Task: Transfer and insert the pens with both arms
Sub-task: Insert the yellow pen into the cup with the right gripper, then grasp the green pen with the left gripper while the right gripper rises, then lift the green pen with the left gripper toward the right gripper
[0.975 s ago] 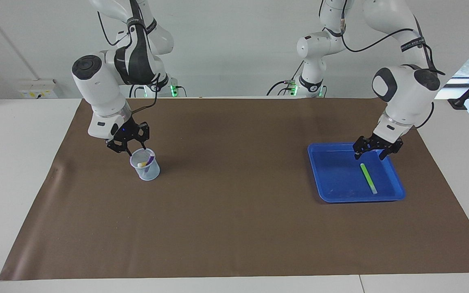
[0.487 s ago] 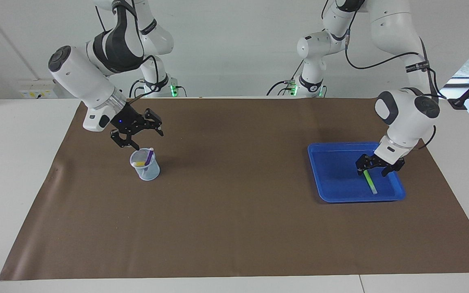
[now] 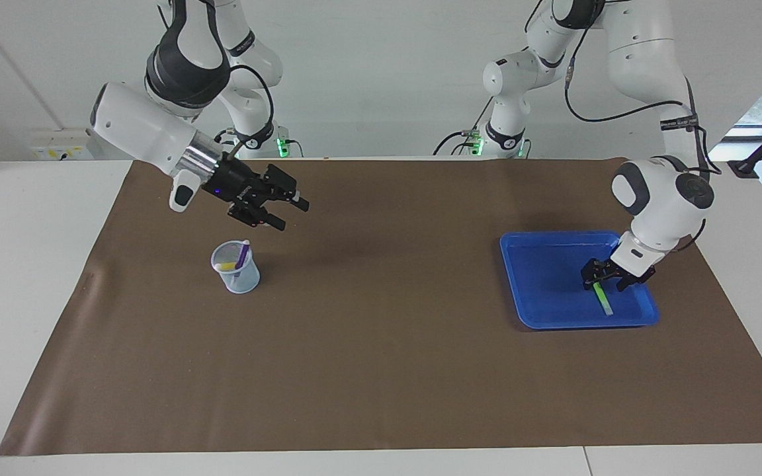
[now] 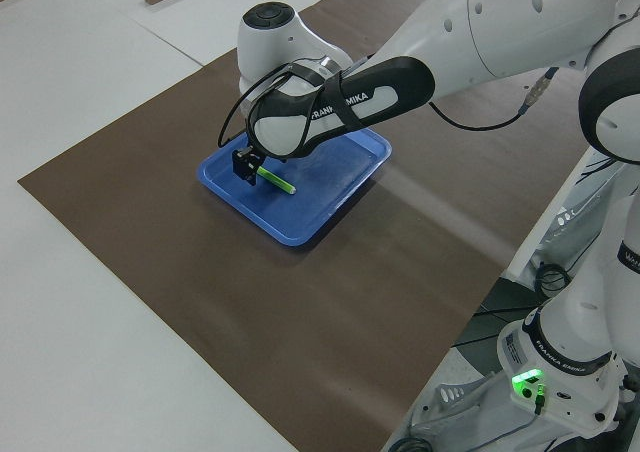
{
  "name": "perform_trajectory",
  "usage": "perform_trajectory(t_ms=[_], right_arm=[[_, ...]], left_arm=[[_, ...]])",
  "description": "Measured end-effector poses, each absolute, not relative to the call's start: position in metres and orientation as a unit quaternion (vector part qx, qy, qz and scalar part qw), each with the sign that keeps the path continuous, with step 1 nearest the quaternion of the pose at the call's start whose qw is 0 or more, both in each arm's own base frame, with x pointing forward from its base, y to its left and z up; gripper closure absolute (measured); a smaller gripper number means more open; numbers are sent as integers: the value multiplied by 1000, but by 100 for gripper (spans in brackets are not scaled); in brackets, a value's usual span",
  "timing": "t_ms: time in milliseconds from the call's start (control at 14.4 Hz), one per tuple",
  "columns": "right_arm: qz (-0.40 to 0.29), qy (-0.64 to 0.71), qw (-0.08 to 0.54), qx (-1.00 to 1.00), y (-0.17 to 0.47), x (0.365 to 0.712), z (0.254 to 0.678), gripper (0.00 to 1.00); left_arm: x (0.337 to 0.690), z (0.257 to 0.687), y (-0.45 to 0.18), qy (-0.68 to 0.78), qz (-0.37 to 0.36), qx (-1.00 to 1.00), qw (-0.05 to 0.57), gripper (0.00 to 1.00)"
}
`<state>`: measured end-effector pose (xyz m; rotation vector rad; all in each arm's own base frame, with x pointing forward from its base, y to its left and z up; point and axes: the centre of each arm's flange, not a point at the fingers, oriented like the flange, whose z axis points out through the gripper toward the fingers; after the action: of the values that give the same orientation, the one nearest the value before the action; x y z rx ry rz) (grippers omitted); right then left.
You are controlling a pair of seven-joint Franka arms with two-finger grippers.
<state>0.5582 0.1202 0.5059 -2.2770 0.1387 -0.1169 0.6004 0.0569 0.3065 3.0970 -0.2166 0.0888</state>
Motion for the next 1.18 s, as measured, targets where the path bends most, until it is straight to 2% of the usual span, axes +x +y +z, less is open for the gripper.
perform_trajectory(t_ms=[70,139,209,348,557,835,1184], right_arm=[[-45,83,425,-900,137,558,509,26],[-44,110,432,-894,154,557,512,30],[-44,135,437,-888,173,555,515,31],[-48,189,448,-872,213,548,523,31],[-55,245,472,-845,257,534,530,31],[-50,254,473,-842,264,530,524,31],[-49,257,472,-842,262,530,522,30]], left_arm=[[599,304,56,-71,29,997,18,17],[599,303,55,-71,29,997,18,17],[598,303,54,-71,28,997,19,23],[596,299,54,-72,24,997,19,50],[596,302,58,-69,27,997,17,83],[595,319,55,-57,31,998,15,83],[587,382,14,54,34,998,23,83]])
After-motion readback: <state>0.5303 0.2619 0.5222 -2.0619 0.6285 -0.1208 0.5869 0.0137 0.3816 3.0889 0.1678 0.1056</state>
